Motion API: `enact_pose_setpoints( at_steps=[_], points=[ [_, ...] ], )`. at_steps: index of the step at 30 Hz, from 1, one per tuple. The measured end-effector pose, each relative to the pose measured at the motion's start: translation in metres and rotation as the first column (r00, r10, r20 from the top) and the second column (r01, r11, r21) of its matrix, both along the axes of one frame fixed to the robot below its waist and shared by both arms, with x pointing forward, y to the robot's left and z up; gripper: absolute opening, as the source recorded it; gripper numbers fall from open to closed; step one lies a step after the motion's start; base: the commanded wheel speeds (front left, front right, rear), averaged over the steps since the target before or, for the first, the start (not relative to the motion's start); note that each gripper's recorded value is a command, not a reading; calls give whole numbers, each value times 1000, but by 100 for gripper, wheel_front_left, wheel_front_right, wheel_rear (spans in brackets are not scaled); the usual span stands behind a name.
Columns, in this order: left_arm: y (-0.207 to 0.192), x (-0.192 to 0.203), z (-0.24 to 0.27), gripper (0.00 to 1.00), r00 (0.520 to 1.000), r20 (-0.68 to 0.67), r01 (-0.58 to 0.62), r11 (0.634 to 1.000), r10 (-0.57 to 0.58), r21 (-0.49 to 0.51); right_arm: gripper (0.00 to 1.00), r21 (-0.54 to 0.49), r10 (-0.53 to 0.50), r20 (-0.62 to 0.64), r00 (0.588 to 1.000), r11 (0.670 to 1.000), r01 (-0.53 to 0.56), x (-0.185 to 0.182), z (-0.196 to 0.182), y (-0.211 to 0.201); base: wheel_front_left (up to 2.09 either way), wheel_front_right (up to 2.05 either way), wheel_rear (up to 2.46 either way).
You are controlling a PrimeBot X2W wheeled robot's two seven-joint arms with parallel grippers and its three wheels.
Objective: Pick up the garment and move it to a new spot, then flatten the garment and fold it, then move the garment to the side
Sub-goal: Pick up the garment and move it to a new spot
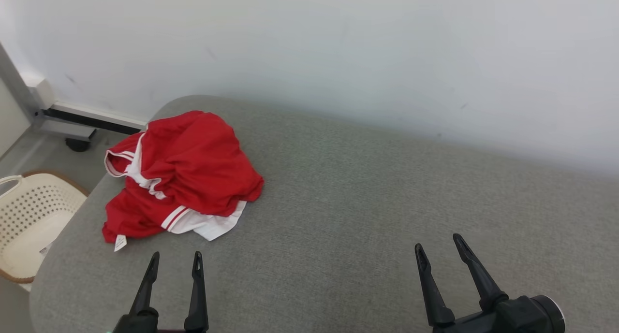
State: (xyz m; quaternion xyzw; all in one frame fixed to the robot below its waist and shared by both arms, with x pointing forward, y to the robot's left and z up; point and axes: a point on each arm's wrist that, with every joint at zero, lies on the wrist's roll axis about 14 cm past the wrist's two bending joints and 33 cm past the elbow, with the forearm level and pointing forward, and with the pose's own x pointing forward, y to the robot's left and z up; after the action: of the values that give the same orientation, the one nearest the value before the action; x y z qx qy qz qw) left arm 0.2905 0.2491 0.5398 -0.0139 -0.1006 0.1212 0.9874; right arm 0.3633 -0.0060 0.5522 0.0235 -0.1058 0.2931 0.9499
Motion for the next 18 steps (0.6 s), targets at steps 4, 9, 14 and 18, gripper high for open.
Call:
enact_pose_setpoints(
  at_steps=[4, 9, 14, 18],
  points=[
    [9, -8, 0, 100, 999, -2, -34, 999, 34, 5, 100, 1, 34, -4, 999, 999, -34, -1, -1, 11, 0, 0, 0],
    [14, -12, -2, 100, 998, -9, -54, 998, 54, 9, 100, 2, 54, -6, 999, 999, -54, -1, -1, 18, 0, 0, 0],
    [17, -7, -9, 100, 997, -32, -63, 998, 63, -5, 100, -2, 52, -17, 998, 999, -52, 1, -6, 17, 0, 0, 0],
    [21, 9, -4, 100, 999, -25, -48, 999, 48, -5, 100, -14, 48, -31, 998, 999, -48, 3, -13, 16, 0, 0, 0]
  ],
)
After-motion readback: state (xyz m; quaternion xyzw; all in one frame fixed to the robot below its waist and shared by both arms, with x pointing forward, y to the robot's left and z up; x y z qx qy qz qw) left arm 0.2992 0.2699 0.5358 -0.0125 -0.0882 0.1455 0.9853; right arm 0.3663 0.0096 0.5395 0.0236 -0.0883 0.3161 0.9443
